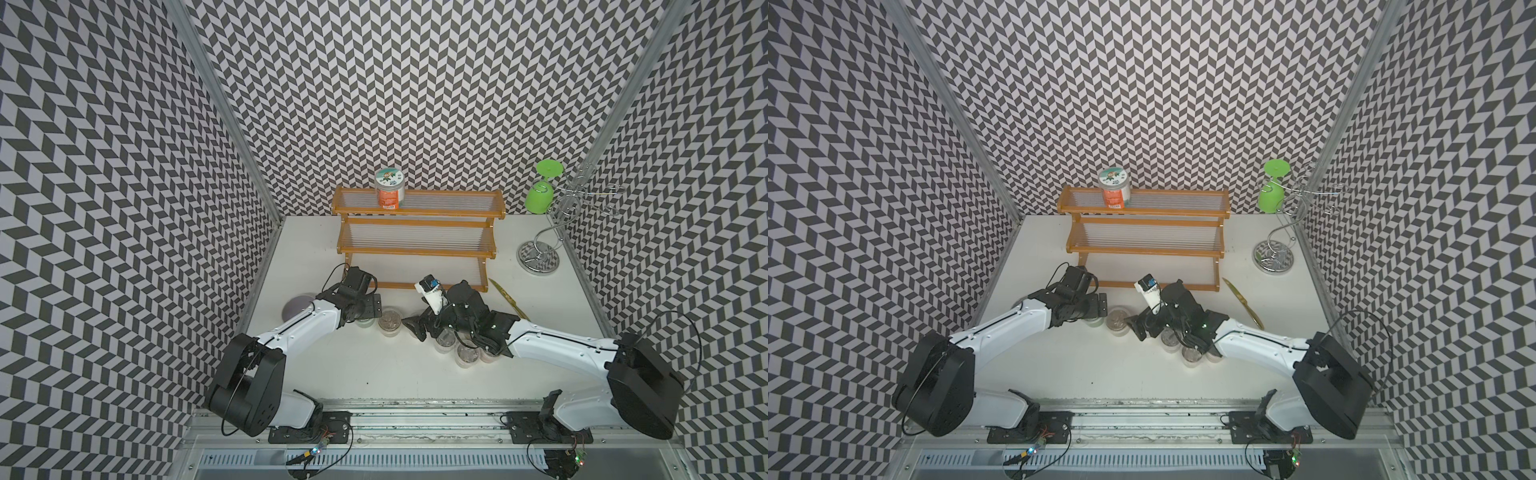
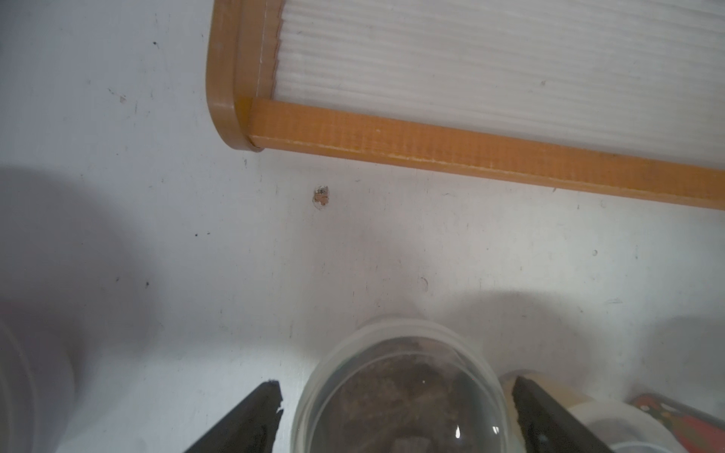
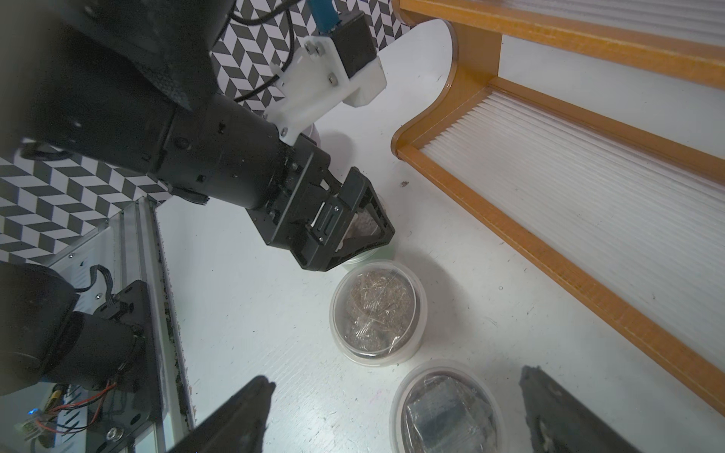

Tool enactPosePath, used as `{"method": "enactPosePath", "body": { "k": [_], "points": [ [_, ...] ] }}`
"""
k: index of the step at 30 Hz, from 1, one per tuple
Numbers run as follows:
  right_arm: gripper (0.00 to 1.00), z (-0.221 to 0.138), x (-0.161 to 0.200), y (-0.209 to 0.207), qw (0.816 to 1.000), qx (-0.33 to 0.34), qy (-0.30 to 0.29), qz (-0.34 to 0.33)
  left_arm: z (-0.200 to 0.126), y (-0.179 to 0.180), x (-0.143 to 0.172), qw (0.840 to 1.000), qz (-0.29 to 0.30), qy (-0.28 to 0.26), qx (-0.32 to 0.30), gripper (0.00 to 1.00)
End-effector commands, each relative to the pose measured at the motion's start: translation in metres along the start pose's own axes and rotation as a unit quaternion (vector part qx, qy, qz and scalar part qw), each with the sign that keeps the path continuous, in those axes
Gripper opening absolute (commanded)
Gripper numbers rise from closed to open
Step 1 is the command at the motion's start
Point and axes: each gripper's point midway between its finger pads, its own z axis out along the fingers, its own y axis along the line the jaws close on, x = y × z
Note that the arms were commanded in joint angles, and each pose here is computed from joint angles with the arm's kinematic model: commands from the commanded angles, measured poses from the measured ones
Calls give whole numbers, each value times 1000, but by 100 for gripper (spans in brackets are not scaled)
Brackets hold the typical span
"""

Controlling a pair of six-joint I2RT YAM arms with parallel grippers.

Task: Place the seed container on the shelf
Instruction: Adjust the seed jar at the center of the board.

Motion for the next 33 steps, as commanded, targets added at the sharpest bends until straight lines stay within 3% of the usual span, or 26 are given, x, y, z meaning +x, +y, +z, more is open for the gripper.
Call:
{"method": "enactPosePath", "body": {
  "k": [1,12,25,30,33],
  "points": [
    [99,2,-15,8,1000,-12,-19,0,-2,3,-3,999,22,1,-26,96],
    [100,3,-12,6,1000,-8,-14,4,5,-1,10,999,29,23,-14,95],
    [99,1,-14,5,1000,-4,-17,3,-12,1,2,999,39,14,-18,78],
    [100,-1,-18,4,1000,2,-26,-6,-37,0,-17,999,36,-30,-10,82],
    [100,-2,-21,1,1000,13,-25,-14,-34,2,-13,999,32,-31,-4,85]
  ]
}}
